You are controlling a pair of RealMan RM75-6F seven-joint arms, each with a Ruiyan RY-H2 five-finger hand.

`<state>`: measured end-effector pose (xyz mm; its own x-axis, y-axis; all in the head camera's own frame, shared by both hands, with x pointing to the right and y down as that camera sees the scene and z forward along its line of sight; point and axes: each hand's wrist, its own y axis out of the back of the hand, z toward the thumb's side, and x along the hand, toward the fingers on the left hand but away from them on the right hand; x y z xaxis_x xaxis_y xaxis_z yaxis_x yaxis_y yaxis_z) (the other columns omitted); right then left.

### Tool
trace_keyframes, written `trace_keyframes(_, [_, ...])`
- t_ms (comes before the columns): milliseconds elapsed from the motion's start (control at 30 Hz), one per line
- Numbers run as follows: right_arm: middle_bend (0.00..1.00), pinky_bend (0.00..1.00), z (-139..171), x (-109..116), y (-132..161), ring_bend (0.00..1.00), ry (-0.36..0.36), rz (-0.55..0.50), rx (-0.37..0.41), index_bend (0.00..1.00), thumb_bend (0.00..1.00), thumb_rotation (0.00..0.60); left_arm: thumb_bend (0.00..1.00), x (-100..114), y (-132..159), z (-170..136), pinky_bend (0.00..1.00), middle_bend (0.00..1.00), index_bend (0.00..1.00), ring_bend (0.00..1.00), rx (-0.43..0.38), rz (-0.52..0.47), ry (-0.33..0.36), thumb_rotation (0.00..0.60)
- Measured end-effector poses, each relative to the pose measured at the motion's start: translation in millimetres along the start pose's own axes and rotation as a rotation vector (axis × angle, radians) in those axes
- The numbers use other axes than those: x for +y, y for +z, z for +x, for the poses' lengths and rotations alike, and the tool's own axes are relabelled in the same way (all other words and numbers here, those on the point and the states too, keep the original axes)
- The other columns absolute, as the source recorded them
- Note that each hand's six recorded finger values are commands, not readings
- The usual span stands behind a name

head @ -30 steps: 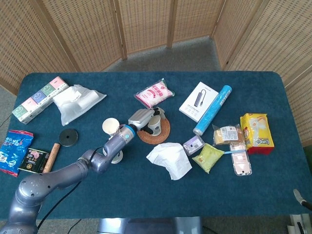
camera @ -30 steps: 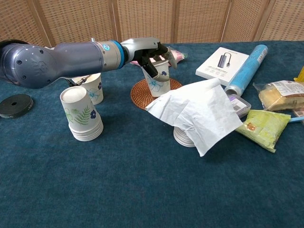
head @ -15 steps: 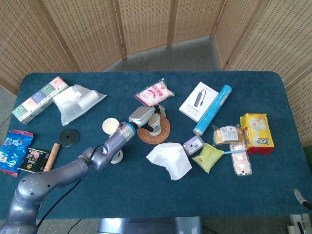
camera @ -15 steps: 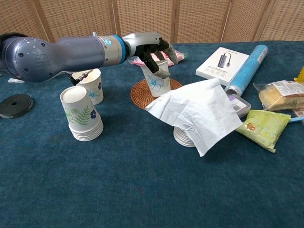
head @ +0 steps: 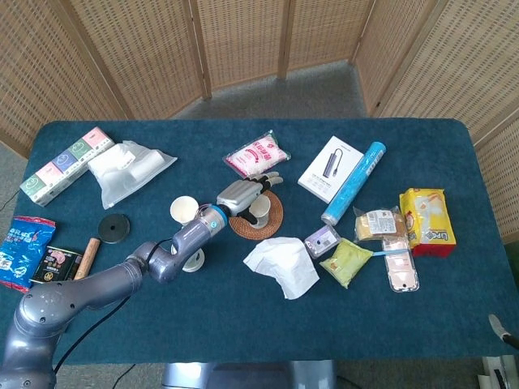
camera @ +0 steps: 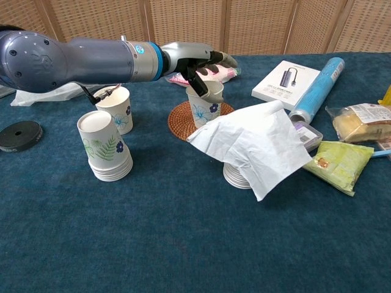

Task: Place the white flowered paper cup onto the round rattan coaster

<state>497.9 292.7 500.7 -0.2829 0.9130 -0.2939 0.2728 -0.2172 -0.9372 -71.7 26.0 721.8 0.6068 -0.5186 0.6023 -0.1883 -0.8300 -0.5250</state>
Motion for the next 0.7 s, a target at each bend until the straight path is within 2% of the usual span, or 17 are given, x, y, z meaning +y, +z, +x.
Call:
trace_keyframes(67, [0.0, 0.0, -0.5, -0.1, 0.9, 0.0, 0.0, -0.001, 0.004, 0.0, 0.25, 0.6, 0.37, 1.1, 1.2, -2.5, 0.0, 0.0, 0.0, 0.0, -0.007, 0.003, -0.005, 0.483])
trace_keyframes(200, [0.0, 0.0, -1.7, -0.5, 3.2, 0.0, 0.001, -0.003, 0.011, 0.0, 0.25, 0.6, 0.37, 6.1, 3.4, -8.5, 0.0, 0.0, 0.0, 0.0, -0.024, 0.001, 0.005, 0.457])
trace_keyframes(467, [0.0, 0.0, -3.2, -0.8, 7.3, 0.0, 0.002, -0.006, 0.023, 0.0, 0.25, 0.6, 0.37, 23.7, 8.7, -19.6, 0.0, 0.0, 0.0, 0.0, -0.063, -0.017, 0.064, 0.451])
trace_keyframes(700, [0.0, 0.0, -8.1, -1.3, 13.1, 0.0, 0.002, -0.003, 0.038, 0.0, 0.25, 0.6, 0.37, 47.4, 11.3, -40.5, 0.0, 0.0, 0.0, 0.0, -0.106, -0.03, 0.163, 0.472])
